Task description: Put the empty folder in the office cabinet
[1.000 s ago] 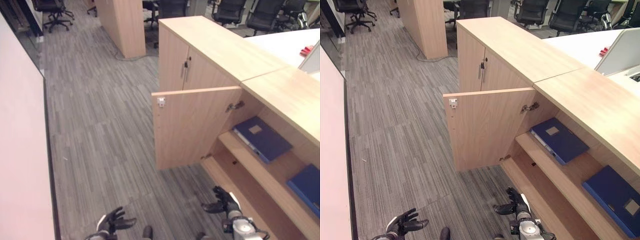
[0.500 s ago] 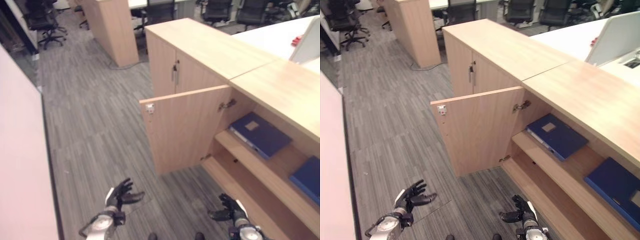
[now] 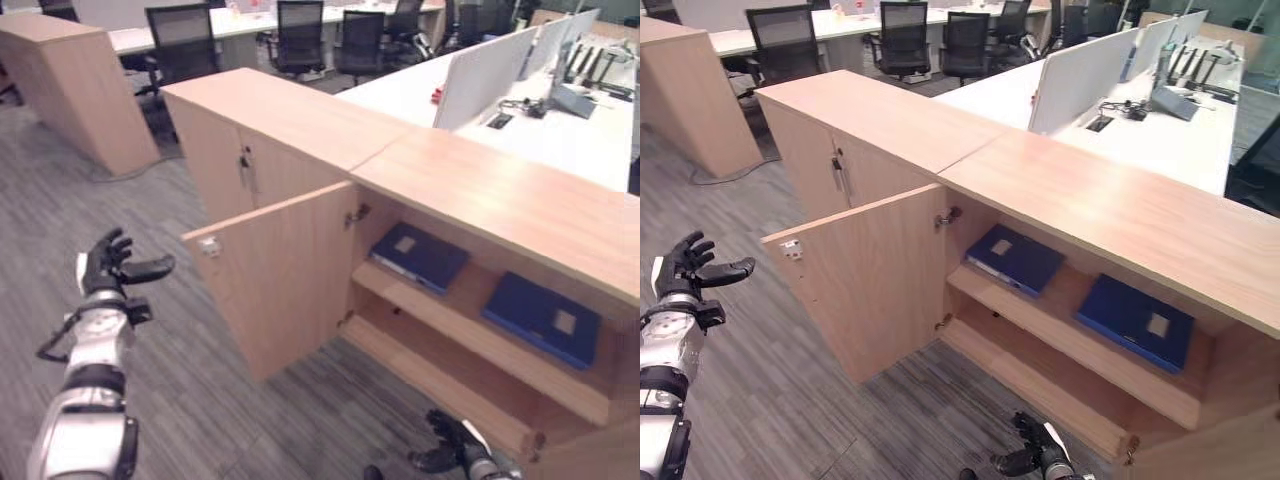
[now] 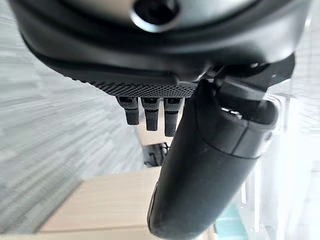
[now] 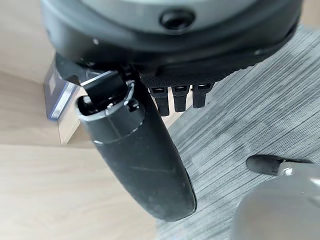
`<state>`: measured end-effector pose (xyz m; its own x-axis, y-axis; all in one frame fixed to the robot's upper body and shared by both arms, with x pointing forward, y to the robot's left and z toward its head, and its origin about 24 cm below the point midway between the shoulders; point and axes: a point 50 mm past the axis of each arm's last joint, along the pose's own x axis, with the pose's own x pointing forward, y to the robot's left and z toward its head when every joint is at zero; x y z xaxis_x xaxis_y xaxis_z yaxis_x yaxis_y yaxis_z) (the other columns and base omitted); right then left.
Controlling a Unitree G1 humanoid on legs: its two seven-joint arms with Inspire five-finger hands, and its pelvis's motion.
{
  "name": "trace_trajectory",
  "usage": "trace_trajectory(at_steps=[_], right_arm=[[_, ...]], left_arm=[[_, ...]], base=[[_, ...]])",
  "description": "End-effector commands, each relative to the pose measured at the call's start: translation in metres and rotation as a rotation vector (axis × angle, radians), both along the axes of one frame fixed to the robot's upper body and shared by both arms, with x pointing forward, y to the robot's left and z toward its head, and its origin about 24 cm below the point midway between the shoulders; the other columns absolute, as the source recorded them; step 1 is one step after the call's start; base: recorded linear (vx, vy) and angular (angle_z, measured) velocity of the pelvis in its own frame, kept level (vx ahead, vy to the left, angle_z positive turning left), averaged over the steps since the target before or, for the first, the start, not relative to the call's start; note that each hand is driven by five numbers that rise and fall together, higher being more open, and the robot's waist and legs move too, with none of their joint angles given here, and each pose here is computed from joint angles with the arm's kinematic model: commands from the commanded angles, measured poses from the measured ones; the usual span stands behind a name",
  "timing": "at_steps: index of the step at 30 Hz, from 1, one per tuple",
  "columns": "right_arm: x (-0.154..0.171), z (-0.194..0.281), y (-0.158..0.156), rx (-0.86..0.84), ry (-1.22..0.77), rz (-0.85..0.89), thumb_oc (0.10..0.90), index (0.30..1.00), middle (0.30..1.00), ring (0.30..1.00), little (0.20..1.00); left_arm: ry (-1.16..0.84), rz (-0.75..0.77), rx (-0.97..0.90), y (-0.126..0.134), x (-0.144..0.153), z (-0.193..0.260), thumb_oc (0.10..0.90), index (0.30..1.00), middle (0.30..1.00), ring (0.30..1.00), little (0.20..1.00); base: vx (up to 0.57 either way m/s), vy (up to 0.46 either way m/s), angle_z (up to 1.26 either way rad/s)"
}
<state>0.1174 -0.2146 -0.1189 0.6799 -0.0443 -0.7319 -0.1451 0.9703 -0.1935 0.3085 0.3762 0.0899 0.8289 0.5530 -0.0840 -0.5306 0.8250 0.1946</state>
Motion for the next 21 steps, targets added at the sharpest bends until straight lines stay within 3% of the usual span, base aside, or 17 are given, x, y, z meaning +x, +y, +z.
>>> trace_trajectory(at_steps=[1,9,12,21], right_arm=[[0.040,0.027,-0.019,-0.040,-0.180,0.019,0.800,0.900,0.900,0.900,0.900],[0.041,0.028,-0.024,-0.069,-0.178,0.010,0.800,0.900,0.900,0.900,0.900],[0.045,0.030,-0.022,-0.081,-0.190,0.020,0.800,0.900,0.900,0.900,0.900],[0.048,0.029,-0.019,-0.078,-0.195,0.023,0.800,0.900,0.900,0.900,0.900]], left_arm=[[-0.246,-0.007,0.059,0.002,0.021,0.064,0.800,0.900,0.900,0.900,0.900],[-0.242,-0.088,0.070,-0.015,0.035,0.069,0.800,0.900,0.900,0.900,0.900],[-0.214,-0.206,0.050,-0.050,0.050,0.053,0.800,0.900,0.900,0.900,0.900],[-0.187,-0.407,0.022,-0.100,0.058,0.028,0.800,0.900,0.900,0.900,0.900]], base=[[-0.01,0.068,-0.23],[-0.02,0.048,-0.08],[-0.01,0.005,-0.03],[0.00,-0.004,0.06]])
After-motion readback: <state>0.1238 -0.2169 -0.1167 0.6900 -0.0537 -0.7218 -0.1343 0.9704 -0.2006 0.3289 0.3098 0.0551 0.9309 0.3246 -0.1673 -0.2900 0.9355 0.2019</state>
